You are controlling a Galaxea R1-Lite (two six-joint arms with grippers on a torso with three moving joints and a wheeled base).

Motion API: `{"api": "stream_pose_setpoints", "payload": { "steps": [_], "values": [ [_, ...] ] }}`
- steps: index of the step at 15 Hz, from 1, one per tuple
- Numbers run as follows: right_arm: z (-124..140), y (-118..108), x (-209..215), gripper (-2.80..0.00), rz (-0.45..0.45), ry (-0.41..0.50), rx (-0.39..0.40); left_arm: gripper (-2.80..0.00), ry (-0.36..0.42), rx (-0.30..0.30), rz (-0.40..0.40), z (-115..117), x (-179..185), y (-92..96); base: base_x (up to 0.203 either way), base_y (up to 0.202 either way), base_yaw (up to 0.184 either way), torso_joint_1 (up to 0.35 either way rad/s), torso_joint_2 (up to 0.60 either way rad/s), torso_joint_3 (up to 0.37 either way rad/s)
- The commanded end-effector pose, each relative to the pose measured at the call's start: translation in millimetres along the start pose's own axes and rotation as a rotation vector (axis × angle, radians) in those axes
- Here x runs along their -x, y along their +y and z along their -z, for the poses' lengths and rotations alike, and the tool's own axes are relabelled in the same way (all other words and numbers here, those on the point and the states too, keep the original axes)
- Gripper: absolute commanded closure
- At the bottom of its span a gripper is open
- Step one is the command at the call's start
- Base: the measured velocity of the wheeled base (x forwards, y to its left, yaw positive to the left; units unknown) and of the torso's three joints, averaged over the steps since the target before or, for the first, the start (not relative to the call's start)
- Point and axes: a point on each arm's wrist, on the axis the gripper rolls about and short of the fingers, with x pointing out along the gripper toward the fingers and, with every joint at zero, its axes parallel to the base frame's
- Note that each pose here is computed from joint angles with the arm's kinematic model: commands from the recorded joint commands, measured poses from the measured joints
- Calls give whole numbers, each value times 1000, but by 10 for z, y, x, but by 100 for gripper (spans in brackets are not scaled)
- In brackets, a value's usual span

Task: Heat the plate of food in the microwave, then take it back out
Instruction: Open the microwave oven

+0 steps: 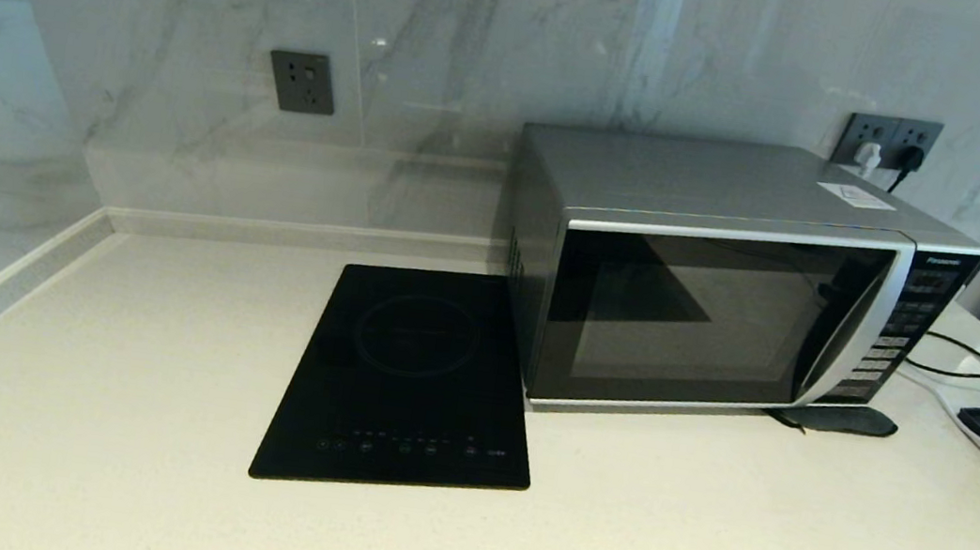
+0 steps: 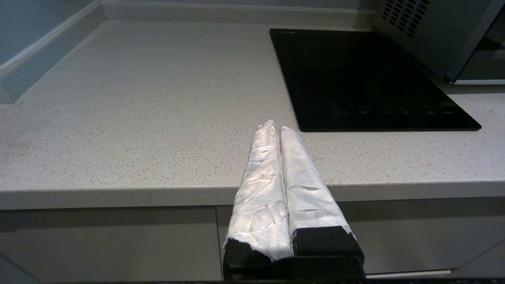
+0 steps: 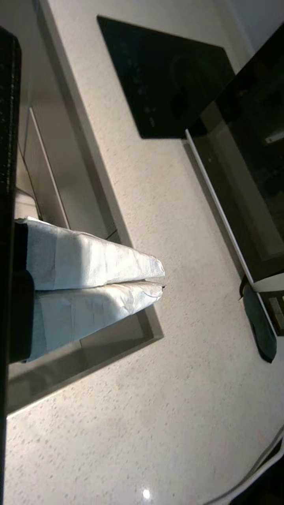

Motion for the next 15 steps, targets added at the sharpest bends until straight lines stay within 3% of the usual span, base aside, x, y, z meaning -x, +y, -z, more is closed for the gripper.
{"api": "stream_pose_setpoints", "payload": {
  "steps": [1,6,10,13,15],
  "values": [
    [353,-128,255,0,-30,-91,14,0,1,1,-1,-1,-1,0,0,0,0,0,0,0],
    [580,-237,264,0,-40,-91,-12,0,1,1,-1,-1,-1,0,0,0,0,0,0,0],
    [1007,-412,219,0,-77,-101,88,0,1,1,-1,-1,-1,0,0,0,0,0,0,0],
    [1365,-515,-100,0,-64,-93,154,0,1,1,-1,-1,-1,0,0,0,0,0,0,0],
    [1495,-546,-305,0,-59,-141,173,0,1,1,-1,-1,-1,0,0,0,0,0,0,0]
  ]
}}
